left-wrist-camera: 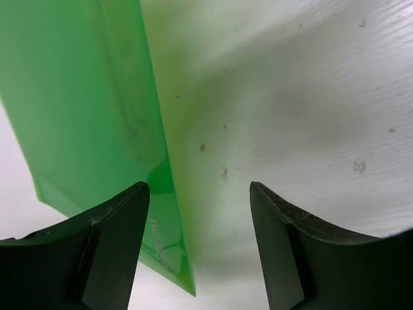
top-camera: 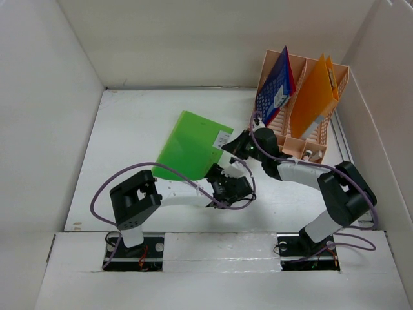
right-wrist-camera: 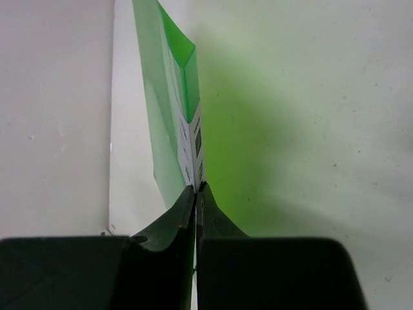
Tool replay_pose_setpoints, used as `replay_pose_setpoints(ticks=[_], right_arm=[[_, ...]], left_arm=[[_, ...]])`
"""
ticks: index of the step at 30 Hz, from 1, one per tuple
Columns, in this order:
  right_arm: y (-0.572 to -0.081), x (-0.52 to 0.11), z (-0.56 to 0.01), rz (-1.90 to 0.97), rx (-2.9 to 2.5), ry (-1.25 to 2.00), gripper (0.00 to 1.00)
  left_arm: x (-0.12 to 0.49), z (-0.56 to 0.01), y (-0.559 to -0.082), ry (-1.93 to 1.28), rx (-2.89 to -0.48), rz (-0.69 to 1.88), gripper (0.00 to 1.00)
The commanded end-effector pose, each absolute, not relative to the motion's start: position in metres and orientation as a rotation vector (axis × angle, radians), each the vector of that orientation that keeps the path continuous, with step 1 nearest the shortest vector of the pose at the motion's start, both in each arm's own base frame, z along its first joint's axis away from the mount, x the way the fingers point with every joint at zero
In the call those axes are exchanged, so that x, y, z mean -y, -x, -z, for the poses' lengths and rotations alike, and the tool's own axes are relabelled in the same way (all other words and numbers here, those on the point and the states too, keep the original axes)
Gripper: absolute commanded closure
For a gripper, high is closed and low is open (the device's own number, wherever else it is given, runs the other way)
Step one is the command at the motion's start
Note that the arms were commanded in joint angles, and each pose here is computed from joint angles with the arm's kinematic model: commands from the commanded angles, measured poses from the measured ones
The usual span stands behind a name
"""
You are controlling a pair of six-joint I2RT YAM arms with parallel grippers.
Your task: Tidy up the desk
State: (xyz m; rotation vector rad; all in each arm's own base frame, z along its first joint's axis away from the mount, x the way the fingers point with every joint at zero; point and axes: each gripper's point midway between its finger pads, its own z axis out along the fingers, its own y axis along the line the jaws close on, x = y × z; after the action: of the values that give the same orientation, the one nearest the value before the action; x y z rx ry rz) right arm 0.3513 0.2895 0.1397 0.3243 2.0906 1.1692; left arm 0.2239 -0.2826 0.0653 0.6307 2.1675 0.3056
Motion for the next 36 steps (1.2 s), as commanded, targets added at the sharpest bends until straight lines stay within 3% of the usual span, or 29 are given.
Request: replay_pose_setpoints(ticks=[1,19,22,23,25,27,32,35,36], right_arm=[[-0.349,-0.296,-0.168,-1.257,-2.01,-0.272,1.0],[-0.347,-0.288,-0.157,-1.297,-2.042,-0.238,1.0],[-0.345,-0.289,-0.162,-1.318,-2.037,-0.224,1.0],[-0.343,-0.29,-0.162,-1.323,-2.041,-0.208,1.0],[-0.341,-0.29,-0.16,-1.318,-2.051,-0.198,1.0],[-0.339,-0.287,-0.156,-1.326,-2.065,-0.205,1.0],[-0.336,-0.282,-0.147,-1.319,-2.083,-0.206,1.0],[-0.337,-0.281,-0.148,-1.325,-2.084,-0.197,0.69],[-0.336,-0.282,-0.148,-1.329,-2.085,-0.187,0.52]], left_arm=[[0.272,-0.08,-0.232,-0.575,-2.119,-0.407,0.41],[0.259,-0.08,-0.236,-0.52,-2.078,-0.483,0.41],[0.258,-0.082,-0.239,-0.517,-2.078,-0.482,0.52],[0.257,-0.081,-0.239,-0.52,-2.078,-0.481,0.63],[0.258,-0.078,-0.237,-0.527,-2.088,-0.468,0.73],[0.257,-0.077,-0.238,-0.522,-2.102,-0.465,1.0],[0.262,-0.083,-0.236,-0.485,-2.108,-0.369,1.0],[0.266,-0.089,-0.234,-0.458,-2.109,-0.277,1.0],[0.267,-0.094,-0.233,-0.443,-2.105,-0.245,1.0]])
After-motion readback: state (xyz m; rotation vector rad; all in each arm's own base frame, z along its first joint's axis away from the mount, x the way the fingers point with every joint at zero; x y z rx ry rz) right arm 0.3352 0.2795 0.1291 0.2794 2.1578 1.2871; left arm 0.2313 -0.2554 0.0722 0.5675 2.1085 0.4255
